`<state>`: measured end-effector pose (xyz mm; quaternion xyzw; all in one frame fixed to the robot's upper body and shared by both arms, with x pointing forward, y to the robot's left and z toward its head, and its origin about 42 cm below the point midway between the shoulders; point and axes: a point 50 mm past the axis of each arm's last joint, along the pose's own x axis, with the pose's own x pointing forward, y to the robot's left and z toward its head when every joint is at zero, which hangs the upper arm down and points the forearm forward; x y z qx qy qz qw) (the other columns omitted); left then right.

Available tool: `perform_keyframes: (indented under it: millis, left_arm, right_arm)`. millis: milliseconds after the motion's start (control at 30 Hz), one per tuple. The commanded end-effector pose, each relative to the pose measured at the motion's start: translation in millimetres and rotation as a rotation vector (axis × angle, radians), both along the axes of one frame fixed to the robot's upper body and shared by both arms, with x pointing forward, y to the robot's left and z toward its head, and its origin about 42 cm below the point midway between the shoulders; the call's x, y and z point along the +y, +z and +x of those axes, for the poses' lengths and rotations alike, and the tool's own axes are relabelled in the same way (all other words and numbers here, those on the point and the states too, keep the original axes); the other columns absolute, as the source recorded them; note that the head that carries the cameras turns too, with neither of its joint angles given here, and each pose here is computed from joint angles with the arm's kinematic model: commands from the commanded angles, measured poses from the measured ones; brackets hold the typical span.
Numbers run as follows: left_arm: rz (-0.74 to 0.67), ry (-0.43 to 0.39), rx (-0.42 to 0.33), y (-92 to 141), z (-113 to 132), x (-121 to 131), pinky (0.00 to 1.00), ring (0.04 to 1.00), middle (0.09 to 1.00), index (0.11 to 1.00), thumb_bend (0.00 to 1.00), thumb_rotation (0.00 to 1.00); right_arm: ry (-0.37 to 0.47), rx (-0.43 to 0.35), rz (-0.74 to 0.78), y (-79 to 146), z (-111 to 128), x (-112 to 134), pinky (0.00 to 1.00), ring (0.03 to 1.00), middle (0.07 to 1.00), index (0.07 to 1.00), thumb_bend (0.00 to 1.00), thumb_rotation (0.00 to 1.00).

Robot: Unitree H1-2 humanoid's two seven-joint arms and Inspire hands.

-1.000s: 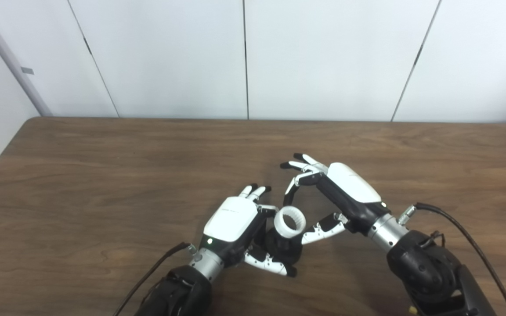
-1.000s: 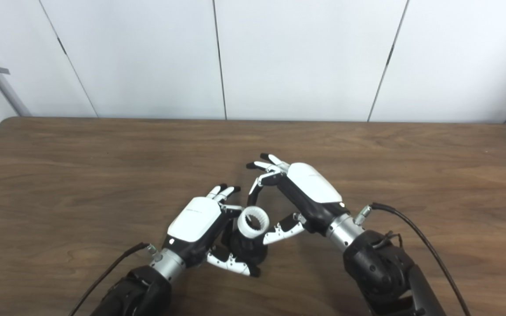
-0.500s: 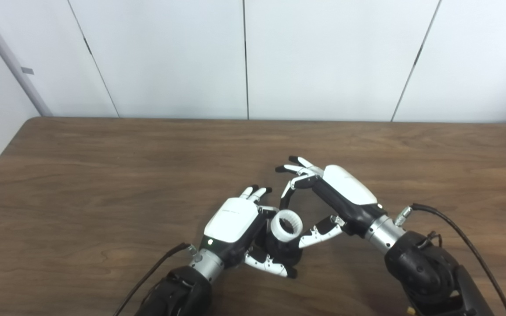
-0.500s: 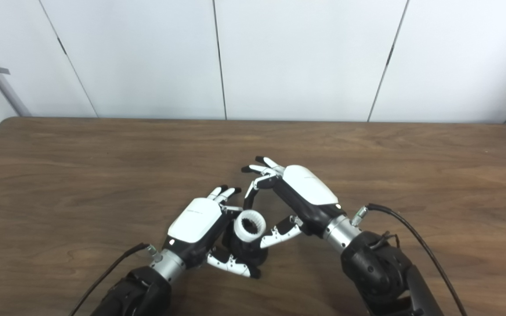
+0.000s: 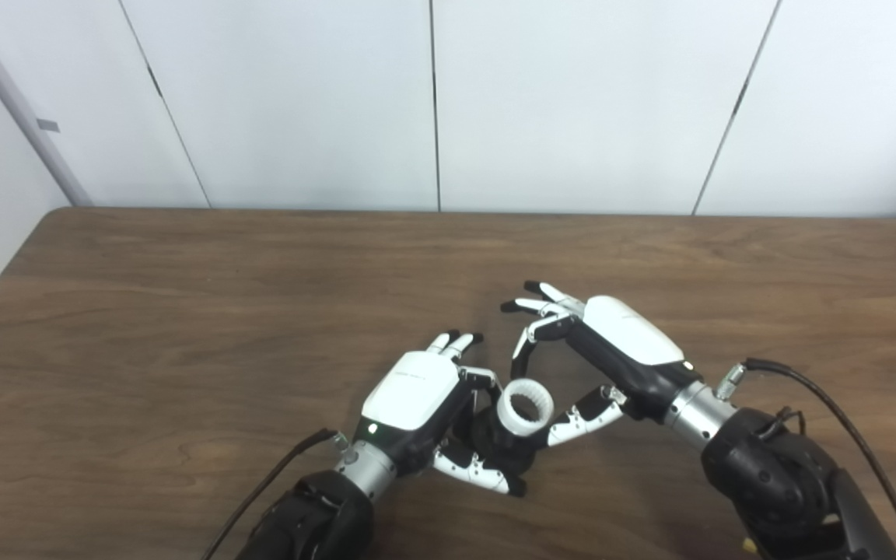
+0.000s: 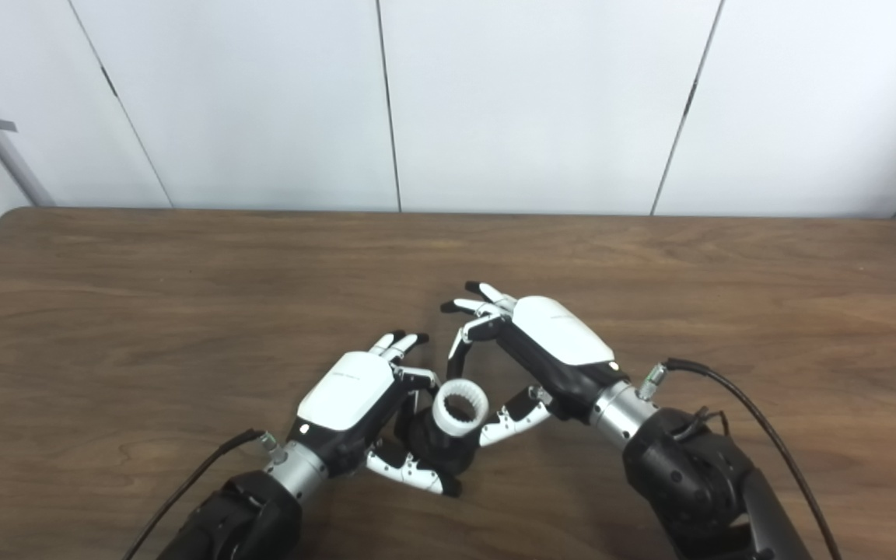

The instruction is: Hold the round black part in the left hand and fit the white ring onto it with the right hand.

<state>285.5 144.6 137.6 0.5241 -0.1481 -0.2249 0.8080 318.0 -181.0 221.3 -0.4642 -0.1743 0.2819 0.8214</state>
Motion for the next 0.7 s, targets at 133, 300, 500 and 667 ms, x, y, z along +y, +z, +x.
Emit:
perform_keyframes:
  millis: [133,300,500,667]
  left_arm:
    - [0.007,-0.016,0.017,-2.7,-4.3,-1.2,1.00,0.966,0.837,0.479,0.52,0.05]
    - [0.005,-0.016,0.020,-1.6,-4.6,-4.3,1.00,0.968,0.838,0.479,0.52,0.05]
    - [0.000,-0.017,0.021,-0.4,-5.2,-8.6,1.00,0.971,0.839,0.479,0.52,0.05]
    - [-0.002,-0.017,0.017,-1.1,-5.0,-10.0,1.00,0.970,0.839,0.479,0.52,0.05]
  right_arm:
    - [0.010,-0.065,0.027,18.2,0.1,0.6,0.94,0.981,0.885,0.474,0.52,0.13]
    - [0.021,-0.054,0.035,14.5,-0.9,3.9,0.94,0.980,0.884,0.475,0.52,0.13]
    - [0.032,-0.042,0.046,9.9,-1.9,7.1,0.96,0.984,0.884,0.475,0.52,0.13]
    - [0.036,-0.041,0.043,7.9,-1.8,10.1,0.95,0.982,0.882,0.474,0.52,0.13]
